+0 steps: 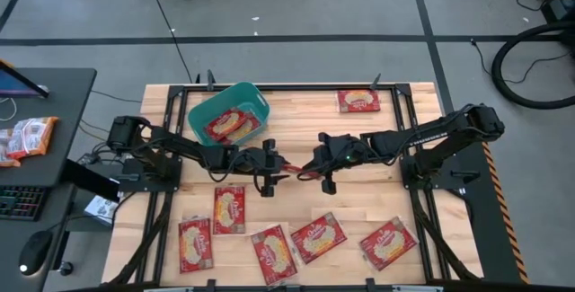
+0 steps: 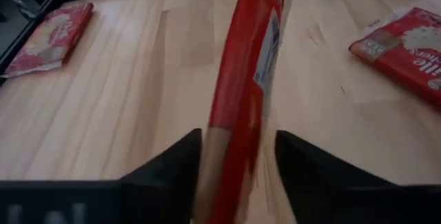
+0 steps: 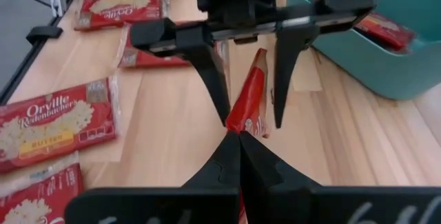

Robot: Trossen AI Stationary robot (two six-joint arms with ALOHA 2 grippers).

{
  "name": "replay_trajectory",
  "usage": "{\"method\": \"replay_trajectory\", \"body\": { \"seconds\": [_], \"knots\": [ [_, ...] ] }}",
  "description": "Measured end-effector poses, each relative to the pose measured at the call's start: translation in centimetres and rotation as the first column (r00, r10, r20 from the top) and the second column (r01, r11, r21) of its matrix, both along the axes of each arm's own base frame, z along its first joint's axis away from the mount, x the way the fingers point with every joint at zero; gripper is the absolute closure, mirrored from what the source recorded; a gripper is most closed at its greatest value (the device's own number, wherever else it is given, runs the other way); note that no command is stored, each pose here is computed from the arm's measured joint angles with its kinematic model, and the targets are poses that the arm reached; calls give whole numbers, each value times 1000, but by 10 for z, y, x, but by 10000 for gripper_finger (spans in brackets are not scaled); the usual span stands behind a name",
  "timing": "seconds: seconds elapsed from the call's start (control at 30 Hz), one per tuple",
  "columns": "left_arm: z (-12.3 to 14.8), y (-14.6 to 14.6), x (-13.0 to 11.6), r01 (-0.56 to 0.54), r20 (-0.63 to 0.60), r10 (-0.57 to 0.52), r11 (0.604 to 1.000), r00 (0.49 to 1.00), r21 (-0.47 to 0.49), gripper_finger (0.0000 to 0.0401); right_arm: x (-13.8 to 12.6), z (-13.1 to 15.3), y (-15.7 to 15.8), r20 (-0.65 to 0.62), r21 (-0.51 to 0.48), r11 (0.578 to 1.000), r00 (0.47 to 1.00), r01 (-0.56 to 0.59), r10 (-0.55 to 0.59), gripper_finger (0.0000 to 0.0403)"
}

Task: Sort popcorn bags into baskets
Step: Put the popcorn bag into the bin

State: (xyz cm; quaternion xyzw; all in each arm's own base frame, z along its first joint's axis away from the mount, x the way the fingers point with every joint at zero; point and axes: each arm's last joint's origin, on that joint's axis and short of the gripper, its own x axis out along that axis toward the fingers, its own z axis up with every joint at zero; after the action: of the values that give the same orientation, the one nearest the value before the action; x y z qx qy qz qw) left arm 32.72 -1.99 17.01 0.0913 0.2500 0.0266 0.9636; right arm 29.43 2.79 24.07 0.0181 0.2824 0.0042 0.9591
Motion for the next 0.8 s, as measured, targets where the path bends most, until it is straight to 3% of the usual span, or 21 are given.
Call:
{"method": "replay_trajectory", "body": {
  "seconds": [0.3, 0.47, 0.6, 0.8],
  "knots": [
    [-2, 0, -1, -29, -18, 28, 998, 999, -57, 369, 3, 5, 0, 55, 31, 999, 998, 24, -25, 378],
    [3, 1, -6, -40, -40, 38, 998, 998, -49, 370, -2, 13, -4, 79, 3, 999, 996, 33, -33, 336],
    [19, 3, -19, -107, -67, 106, 994, 992, -12, 365, -13, 29, -9, 124, -18, 997, 989, 76, -73, 305],
    [47, 8, -47, -228, -92, 228, 974, 969, 15, 364, -26, 37, -13, 124, -66, 982, 978, 179, -170, 292]
  ]
}}
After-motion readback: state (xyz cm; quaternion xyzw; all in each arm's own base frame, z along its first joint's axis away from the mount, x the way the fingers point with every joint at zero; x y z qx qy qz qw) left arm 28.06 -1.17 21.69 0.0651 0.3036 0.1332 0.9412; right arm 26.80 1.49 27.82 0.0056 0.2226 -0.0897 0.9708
